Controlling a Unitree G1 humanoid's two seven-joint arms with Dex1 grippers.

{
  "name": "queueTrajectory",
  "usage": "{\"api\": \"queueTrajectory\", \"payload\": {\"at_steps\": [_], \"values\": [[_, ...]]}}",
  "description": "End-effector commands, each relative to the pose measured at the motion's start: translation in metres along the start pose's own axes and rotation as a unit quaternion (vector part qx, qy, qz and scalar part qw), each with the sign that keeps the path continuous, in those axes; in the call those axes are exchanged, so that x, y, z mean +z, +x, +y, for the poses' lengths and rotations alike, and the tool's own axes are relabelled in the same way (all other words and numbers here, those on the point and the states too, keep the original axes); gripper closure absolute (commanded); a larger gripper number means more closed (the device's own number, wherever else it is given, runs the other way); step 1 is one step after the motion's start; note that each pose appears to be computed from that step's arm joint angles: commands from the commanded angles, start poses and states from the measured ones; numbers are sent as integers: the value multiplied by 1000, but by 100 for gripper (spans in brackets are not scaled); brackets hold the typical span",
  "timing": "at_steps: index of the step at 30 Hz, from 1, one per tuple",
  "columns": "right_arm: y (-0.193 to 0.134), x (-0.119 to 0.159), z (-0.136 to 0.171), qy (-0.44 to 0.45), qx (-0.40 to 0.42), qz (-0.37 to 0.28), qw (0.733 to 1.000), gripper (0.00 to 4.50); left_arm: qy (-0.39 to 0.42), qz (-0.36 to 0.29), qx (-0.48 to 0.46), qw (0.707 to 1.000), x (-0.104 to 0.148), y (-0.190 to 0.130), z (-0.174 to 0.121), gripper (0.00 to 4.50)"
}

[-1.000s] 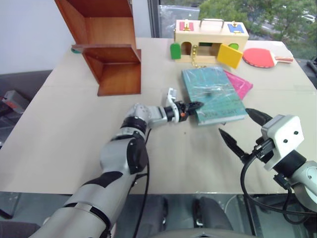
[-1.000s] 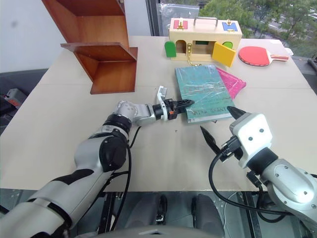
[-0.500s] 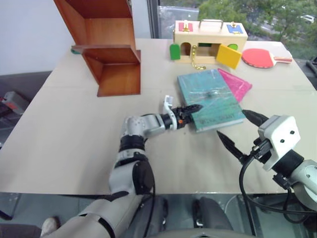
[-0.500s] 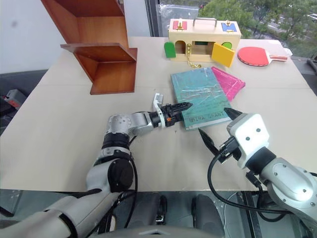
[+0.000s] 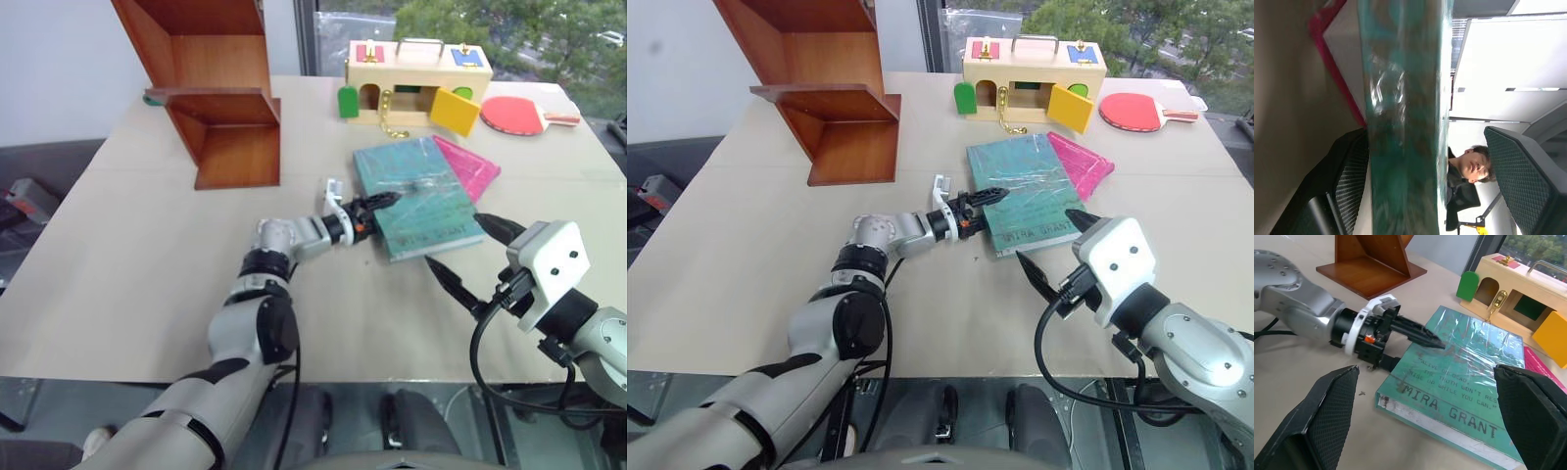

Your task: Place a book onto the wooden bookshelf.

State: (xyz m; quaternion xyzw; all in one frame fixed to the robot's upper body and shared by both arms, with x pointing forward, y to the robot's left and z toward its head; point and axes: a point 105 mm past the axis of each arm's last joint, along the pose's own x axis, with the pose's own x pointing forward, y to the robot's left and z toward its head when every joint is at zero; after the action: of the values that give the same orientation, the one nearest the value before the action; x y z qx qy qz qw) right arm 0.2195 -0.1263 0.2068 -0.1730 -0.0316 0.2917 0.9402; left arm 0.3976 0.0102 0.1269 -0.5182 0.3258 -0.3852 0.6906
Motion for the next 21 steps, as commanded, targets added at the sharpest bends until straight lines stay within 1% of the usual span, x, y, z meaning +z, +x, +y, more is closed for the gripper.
{"api": "queueTrajectory", "payload": {"at_steps": [1,2,3,4,7,12,14,17,20,21], "values": [[-2,11,1,-14,-4,-23,1000,0,-6,13,-18,1000,-4,5,-4,154],[-3,11,1,-13,-4,-22,1000,0,-8,16,-21,1000,-5,5,-5,195],[-3,10,1,-13,-4,-22,1000,0,-9,19,-25,999,-5,5,-6,260],[-3,10,1,-13,-4,-21,1000,0,-10,22,-29,999,-6,5,-7,292],[-4,9,1,-12,-4,-19,1000,0,-16,23,-41,999,-3,1,-11,444],[-5,9,1,-13,-1,-20,1000,0,-20,36,-73,996,1,-11,-24,448],[-4,10,2,-11,3,-25,1000,0,-11,42,-98,994,4,-17,-37,448],[-3,13,4,-7,9,-36,999,0,30,36,-135,990,11,-25,-61,448],[0,15,3,-4,10,-43,999,0,131,25,-155,979,16,-33,-88,448],[1,15,3,-4,11,-43,999,0,180,22,-156,971,17,-35,-97,448]]}}
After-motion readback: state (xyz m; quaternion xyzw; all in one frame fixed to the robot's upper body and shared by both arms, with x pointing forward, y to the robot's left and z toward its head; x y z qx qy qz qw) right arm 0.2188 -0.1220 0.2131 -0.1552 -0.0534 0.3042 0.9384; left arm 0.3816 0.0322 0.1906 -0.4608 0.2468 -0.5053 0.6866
